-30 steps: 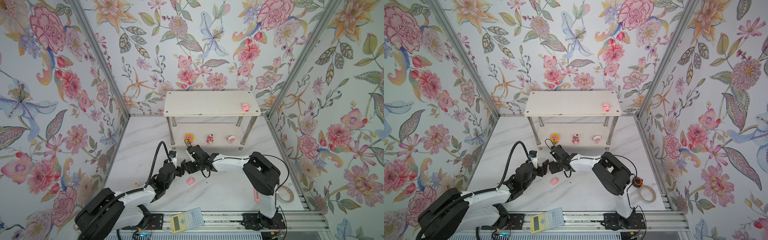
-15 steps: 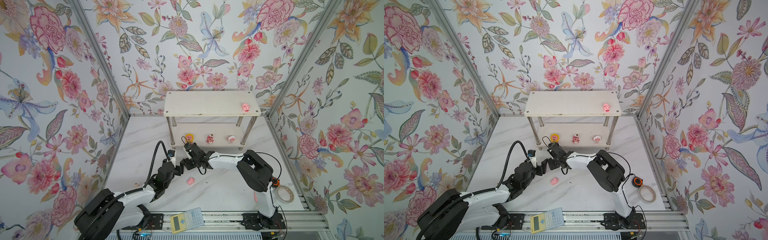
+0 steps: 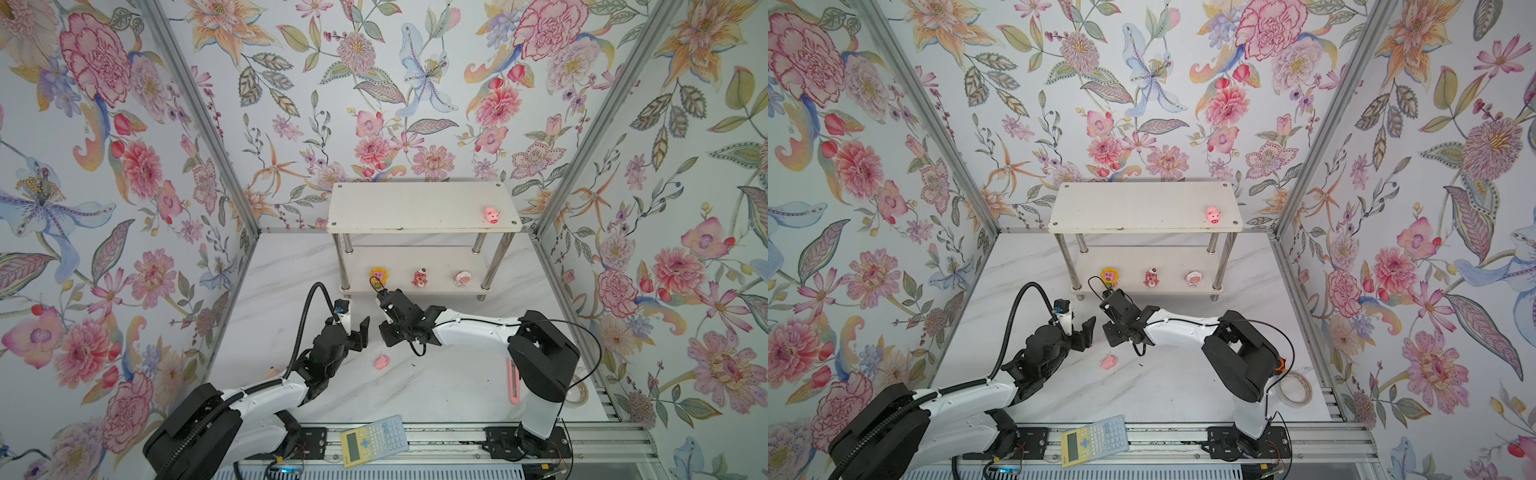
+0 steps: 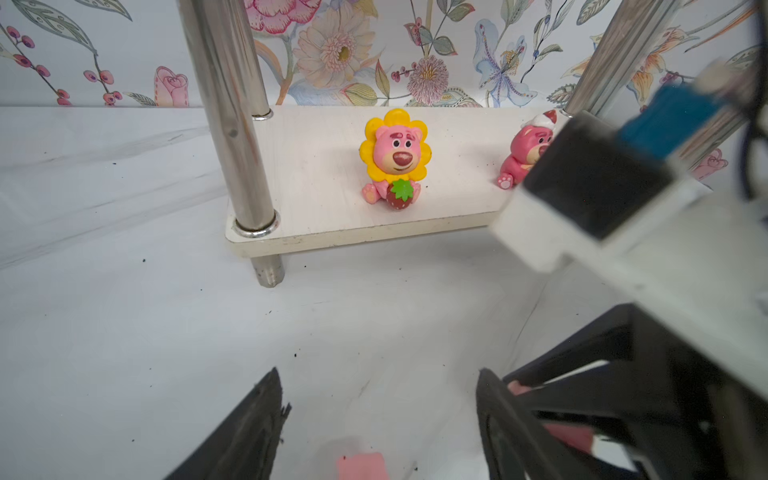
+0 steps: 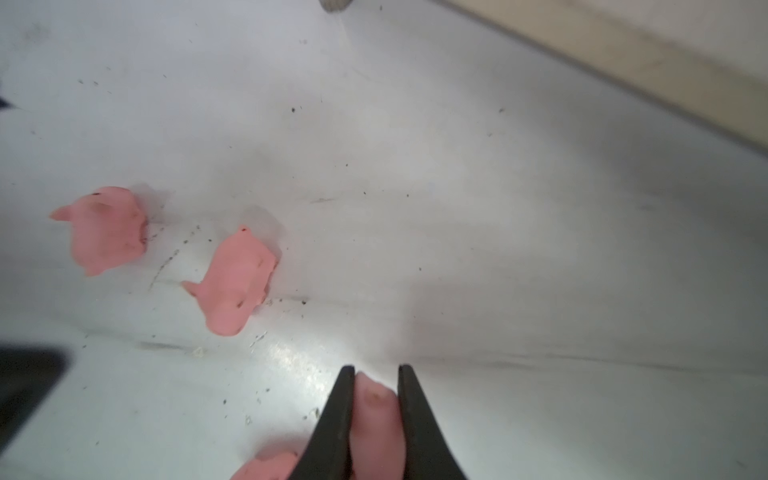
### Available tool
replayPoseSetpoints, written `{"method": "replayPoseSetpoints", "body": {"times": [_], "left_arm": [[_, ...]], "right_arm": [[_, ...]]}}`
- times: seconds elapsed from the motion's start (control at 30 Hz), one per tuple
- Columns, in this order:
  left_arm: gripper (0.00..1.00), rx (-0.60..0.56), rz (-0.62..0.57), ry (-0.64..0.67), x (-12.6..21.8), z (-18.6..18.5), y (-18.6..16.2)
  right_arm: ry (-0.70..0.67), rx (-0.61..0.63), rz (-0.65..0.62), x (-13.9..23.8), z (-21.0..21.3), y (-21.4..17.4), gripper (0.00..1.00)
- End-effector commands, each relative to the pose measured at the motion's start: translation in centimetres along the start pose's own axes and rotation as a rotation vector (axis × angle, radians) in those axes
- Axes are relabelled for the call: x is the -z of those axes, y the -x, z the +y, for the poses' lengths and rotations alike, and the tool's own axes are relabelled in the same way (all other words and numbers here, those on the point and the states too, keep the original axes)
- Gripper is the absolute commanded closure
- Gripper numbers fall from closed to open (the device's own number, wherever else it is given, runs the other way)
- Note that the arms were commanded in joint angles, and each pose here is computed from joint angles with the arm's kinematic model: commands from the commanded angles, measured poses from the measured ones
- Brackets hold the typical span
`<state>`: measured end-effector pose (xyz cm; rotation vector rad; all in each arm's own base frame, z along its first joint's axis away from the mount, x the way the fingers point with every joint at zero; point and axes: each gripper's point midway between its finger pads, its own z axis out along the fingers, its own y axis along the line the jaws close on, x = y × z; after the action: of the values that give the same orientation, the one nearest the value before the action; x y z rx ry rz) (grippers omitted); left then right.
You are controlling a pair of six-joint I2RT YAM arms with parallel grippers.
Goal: Place and organize the plastic toys onto the shelf
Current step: 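Lift the pig and carry it up to the top shelf with the right gripper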
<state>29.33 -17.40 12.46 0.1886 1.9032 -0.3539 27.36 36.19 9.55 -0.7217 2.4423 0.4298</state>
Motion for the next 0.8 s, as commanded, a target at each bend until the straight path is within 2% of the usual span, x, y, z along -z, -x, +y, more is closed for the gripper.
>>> {"method": "replayPoseSetpoints", "body": {"times": [0.0,0.2,0.3,0.37,0.5,0.6,0.77], "left_arm": [[0.25,0.015,-0.003,0.01,0.4,0.5,-0.1],[0.25,0.031,-0.014,0.0,0.5,0.4,0.0],[0.25,0.039,-0.009,-0.016,0.3,0.1,-0.1],[0.25,0.042,-0.006,-0.026,0.2,-0.2,0.0],[0.25,0.046,-0.003,-0.029,0.4,-0.2,0.1],[0.25,0.04,-0.009,-0.013,0.7,0.2,0.3],[0.25,0.027,-0.012,0.009,1.0,0.6,0.5]], "right_arm": [[-0.091,0.054,-0.069,6.8,-1.9,1.5,0.81],[-0.182,0.06,-0.29,19.6,-4.5,6.2,0.78],[-0.26,0.062,-0.411,25.3,-6.5,9.3,0.78],[-0.292,0.058,-0.461,27.7,-7.8,11.0,0.79],[-0.342,-0.004,-0.533,30.8,-11.6,14.4,0.8],[-0.389,-0.054,-0.535,31.3,-14.7,16.4,0.81],[-0.367,-0.076,-0.527,30.5,-16.0,19.4,0.81]]}}
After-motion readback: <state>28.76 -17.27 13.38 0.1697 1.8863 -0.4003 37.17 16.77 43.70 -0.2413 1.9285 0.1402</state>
